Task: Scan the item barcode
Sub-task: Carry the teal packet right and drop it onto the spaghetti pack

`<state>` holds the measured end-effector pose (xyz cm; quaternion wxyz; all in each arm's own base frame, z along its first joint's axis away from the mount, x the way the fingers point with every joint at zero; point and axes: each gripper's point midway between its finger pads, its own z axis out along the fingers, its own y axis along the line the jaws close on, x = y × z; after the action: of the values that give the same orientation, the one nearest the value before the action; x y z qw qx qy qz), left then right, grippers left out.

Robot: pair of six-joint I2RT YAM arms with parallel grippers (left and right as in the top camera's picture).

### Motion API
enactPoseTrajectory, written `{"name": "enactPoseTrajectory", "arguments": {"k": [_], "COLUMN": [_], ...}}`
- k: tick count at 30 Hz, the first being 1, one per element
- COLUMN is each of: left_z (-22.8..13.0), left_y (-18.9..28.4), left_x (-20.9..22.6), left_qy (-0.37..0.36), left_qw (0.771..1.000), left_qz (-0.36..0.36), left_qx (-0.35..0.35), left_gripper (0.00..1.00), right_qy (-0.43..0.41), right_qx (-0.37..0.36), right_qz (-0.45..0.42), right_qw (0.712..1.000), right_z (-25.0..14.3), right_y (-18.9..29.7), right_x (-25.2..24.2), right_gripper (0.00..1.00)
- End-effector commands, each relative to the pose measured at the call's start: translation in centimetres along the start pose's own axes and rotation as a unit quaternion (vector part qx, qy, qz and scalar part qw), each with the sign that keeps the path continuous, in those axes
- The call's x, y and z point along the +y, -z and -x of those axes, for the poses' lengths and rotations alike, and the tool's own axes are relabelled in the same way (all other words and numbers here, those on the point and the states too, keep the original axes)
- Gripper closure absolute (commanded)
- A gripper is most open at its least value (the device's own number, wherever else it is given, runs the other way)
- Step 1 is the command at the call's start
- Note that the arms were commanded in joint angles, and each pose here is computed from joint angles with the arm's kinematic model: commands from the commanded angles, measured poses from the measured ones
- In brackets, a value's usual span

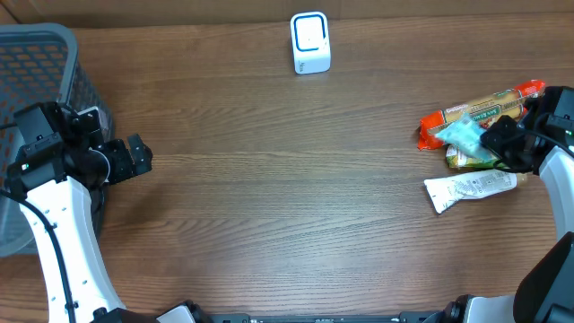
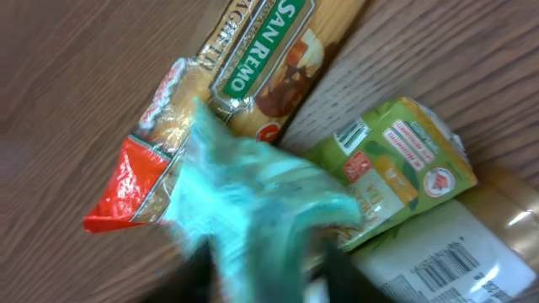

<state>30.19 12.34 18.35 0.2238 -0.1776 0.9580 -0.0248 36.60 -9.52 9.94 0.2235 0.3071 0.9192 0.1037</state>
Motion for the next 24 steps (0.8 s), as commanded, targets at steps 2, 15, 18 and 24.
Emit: {"name": "enactPoseTrajectory", "arguments": {"k": [2, 15, 18, 24], "left_z": [0.3, 0.3, 0.3, 0.3], "left_y": [0.1, 0.1, 0.1, 0.1], "left_x": [0.0, 0.0, 0.0, 0.0], "left_qy": [0.008, 0.008, 0.008, 0.009], "left_qw": [1.0, 1.0, 1.0, 1.0], "left_qz": [0.001, 0.001, 0.001, 0.001], "left_qx": [-0.002, -0.002, -0.002, -0.002], "left_gripper": [0.0, 0.0, 0.0, 0.0], "right_qy": [-0.004, 0.007, 0.036, 0.148], "right_qx": [-0.007, 0.017, -0.004, -0.073], "right_qz": [0.012, 0.052, 0.068, 0.112], "right_qw": [1.0, 0.998, 0.997, 0.98], "right_z": [0.3, -0.9, -0.8, -1.6], "right_y": [0.6, 3.7, 6.1, 14.7], "right_x": [0.7, 3.5, 5.3, 9.8], "right_gripper": [0.28, 0.16, 0.13, 0.0]}}
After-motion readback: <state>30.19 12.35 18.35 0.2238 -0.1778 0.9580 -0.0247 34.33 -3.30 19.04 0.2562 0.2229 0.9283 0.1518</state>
